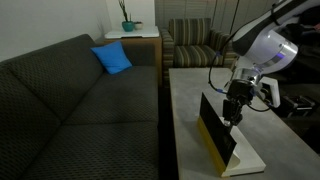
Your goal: Open the book on the table
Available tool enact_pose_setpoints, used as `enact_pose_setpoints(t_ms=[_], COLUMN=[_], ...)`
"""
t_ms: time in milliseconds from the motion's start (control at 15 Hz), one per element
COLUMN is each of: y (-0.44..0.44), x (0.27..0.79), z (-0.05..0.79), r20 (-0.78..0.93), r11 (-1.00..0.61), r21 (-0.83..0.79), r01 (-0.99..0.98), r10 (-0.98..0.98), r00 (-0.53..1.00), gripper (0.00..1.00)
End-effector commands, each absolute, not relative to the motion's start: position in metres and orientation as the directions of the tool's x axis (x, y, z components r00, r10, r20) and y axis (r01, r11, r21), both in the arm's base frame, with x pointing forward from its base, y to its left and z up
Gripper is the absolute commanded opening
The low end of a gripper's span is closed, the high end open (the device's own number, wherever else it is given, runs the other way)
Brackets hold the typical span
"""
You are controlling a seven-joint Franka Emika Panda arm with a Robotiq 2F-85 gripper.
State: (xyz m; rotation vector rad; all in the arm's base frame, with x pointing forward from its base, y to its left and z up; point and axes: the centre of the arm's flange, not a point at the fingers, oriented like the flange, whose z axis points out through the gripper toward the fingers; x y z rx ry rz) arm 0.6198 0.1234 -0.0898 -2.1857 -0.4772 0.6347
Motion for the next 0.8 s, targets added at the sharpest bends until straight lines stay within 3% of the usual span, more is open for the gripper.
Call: enact_pose_setpoints(t_ms=[0, 733], y=[0.137, 0.183], x=[0.662, 0.667], z=[-0.117, -0.112], r20=[-0.283, -0.275], r11=[-0.615, -0.611], r21=[-0.772, -0.753], r01=[0.159, 0.243], r10=[0.557, 0.628], r00=[0.781, 0.728], gripper=[0.00, 0.00])
